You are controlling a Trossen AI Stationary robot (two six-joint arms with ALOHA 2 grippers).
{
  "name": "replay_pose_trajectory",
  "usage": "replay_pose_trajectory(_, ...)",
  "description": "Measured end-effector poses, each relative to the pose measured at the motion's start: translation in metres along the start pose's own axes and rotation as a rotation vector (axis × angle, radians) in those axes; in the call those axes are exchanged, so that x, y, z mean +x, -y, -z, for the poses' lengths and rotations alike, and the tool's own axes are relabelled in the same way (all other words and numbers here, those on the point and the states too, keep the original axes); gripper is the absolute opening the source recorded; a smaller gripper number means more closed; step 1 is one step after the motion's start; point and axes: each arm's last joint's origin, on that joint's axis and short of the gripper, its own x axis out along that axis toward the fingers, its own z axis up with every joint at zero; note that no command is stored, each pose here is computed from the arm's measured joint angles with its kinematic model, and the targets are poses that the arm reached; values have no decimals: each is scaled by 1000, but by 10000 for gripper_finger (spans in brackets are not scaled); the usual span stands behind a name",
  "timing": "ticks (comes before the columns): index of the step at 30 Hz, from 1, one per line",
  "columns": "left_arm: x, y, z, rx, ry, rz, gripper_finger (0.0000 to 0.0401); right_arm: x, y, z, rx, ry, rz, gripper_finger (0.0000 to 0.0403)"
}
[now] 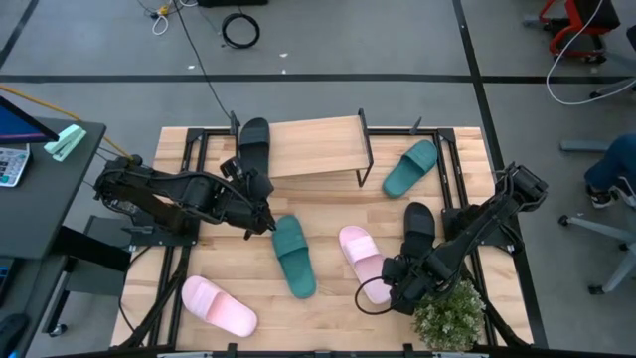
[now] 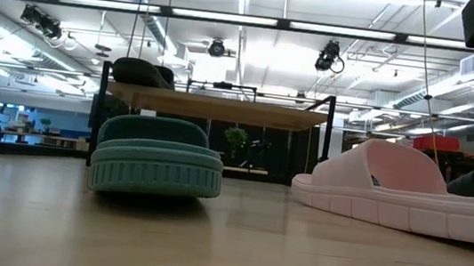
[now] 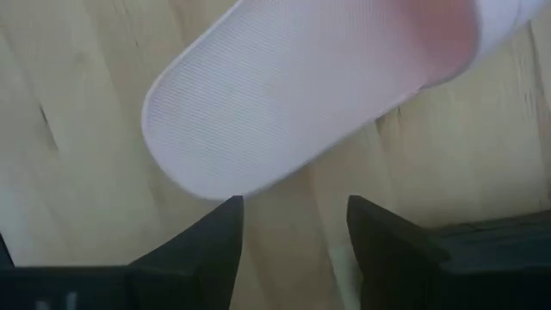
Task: Pick and place slides into the shelf
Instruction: Put the black slipper on the shelf
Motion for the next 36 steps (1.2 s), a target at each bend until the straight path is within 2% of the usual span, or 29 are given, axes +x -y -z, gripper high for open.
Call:
replay_pose_trajectory(6, 0, 0, 0, 0, 0, 0, 149, -1, 6, 8, -31, -58, 69, 215)
replay_pose_trajectory(10, 1, -1, 0, -2, -1, -2, 154, -4, 18, 13, -103, -58, 227, 215)
replay_pose_trajectory(13, 2, -1, -1, -5, -3, -6, 152, -7, 27, 11, -147, 25, 356, 215)
replay_pose_trajectory(16, 3, -3, -1, -9, -5, -10, 147, -10, 33, 7, -194, 111, 447, 215)
replay_pose_trajectory(18, 3, -3, -2, -13, -6, -13, 143, -11, 38, 5, -215, 88, 493, 215)
replay_pose_trajectory(23, 4, -4, -2, -13, -6, -14, 137, -11, 54, 5, -201, -15, 575, 215)
replay_pose_trajectory(36, 3, -4, -2, -12, -6, -14, 153, 15, 93, 13, -132, -176, 681, 215)
